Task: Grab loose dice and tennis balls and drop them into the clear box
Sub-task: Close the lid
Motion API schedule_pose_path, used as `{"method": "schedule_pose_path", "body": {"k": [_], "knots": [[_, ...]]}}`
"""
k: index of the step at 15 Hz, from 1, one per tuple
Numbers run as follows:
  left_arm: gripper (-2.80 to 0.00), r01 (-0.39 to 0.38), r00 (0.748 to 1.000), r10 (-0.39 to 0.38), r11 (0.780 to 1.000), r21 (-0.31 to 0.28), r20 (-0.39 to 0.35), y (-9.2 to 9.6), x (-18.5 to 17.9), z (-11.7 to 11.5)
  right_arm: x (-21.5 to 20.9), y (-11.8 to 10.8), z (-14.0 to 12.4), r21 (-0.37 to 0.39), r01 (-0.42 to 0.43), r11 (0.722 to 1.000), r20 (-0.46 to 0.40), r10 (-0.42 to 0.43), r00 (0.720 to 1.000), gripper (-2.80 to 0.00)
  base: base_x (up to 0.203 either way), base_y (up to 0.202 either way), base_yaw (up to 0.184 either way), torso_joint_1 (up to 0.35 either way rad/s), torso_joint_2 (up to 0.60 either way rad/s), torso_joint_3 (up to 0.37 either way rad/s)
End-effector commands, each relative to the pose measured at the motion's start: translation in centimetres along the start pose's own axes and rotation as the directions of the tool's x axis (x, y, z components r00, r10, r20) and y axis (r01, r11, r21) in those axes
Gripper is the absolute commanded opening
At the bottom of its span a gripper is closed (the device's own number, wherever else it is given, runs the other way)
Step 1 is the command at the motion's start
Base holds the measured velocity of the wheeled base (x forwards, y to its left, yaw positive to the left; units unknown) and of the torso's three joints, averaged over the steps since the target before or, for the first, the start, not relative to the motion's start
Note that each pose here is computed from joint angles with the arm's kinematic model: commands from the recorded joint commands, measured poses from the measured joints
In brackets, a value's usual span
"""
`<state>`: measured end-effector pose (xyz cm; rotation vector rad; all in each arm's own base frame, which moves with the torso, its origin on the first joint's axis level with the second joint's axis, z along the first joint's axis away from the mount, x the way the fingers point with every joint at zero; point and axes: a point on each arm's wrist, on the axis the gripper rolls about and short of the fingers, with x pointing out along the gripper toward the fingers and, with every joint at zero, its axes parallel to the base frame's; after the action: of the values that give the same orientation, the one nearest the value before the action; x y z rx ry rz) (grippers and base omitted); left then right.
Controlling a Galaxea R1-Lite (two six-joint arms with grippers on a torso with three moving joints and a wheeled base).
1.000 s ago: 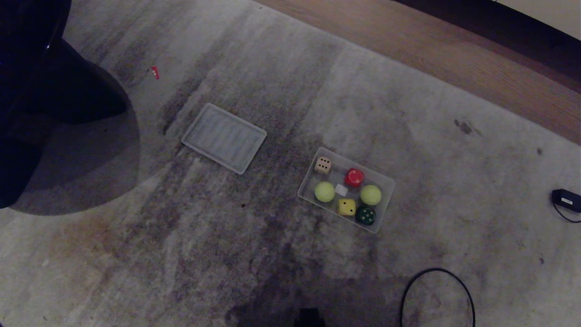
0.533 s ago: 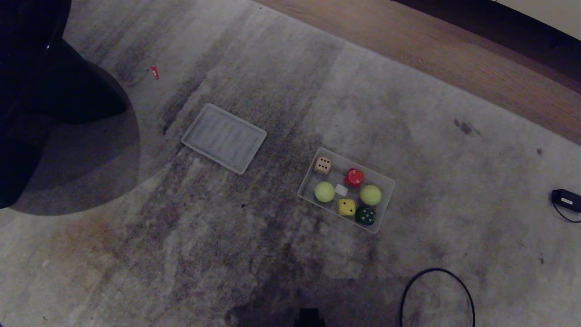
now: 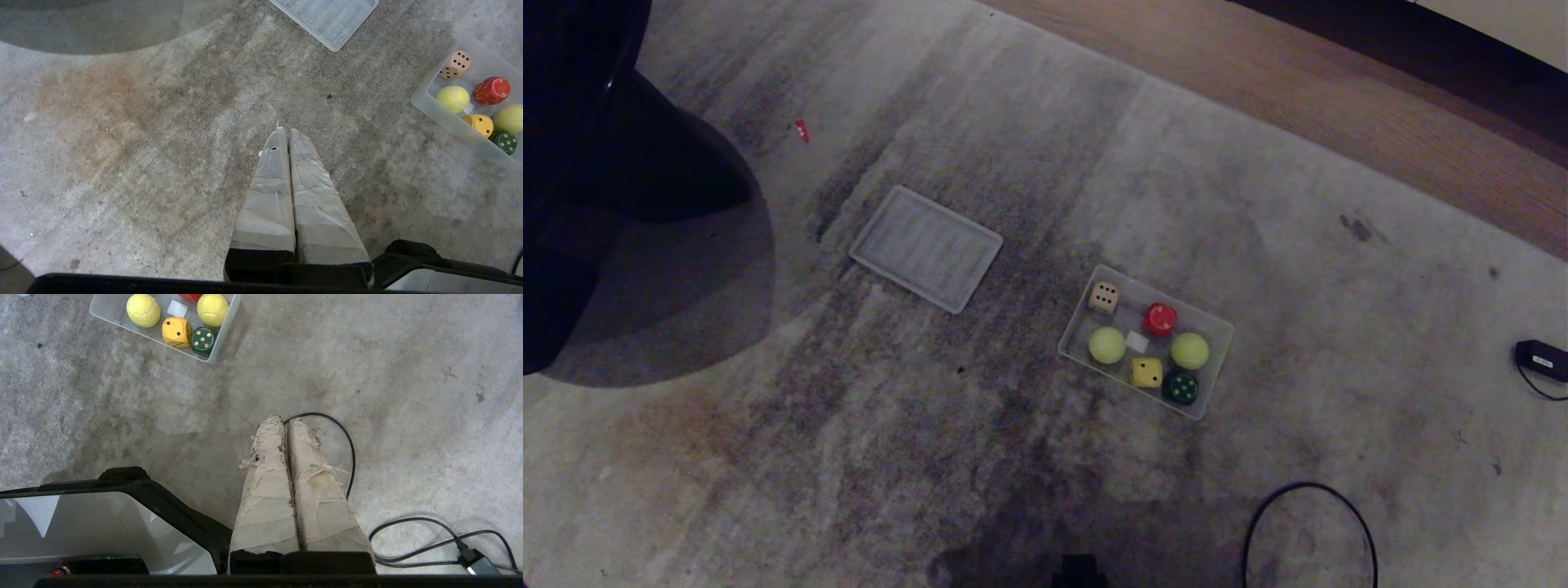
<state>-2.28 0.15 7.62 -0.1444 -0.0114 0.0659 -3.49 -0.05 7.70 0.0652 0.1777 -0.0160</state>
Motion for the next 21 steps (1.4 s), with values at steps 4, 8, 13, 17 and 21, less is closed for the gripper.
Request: {"method": "schedule_pose_path", "body": {"k": [4,8,13,17,21], "knots": [[-2.80,-0.001,1.000,0.001,1.000,-0.001,-0.002,0.01,0.02,-0.03,0.02,0.00,-0.02,0.002,0.000,1.000,-0.006,0.000,1.000,-2.80,0.000,0.000,0.000,0.000,0.00,0.000],[-2.80,-0.001,1.000,0.001,1.000,-0.001,-0.002,0.01,0.02,-0.03,0.02,0.00,-0.02,0.002,0.000,1.000,-0.006,0.000,1.000,-2.80,0.000,0.000,0.000,0.005,0.00,0.086],[-2.80,-0.001,1.000,0.001,1.000,-0.001,-0.002,0.01,0.02,-0.03,0.02,0.00,-0.02,0.002,0.000,1.000,-0.006,0.000,1.000,-2.80,0.000,0.000,0.000,0.003,0.00,0.198],[-2.80,-0.001,1.000,0.001,1.000,-0.003,-0.002,0.01,0.02,-0.03,0.02,0.00,-0.02,0.002,0.000,1.000,-0.006,0.000,1.000,-2.80,0.000,0.000,0.000,0.001,0.00,0.199],[-2.80,-0.001,1.000,0.001,1.000,-0.003,-0.002,0.01,0.02,-0.03,0.02,0.00,-0.02,0.002,0.000,1.000,-0.006,0.000,1.000,-2.80,0.000,0.000,0.000,0.001,0.00,0.205]]}}
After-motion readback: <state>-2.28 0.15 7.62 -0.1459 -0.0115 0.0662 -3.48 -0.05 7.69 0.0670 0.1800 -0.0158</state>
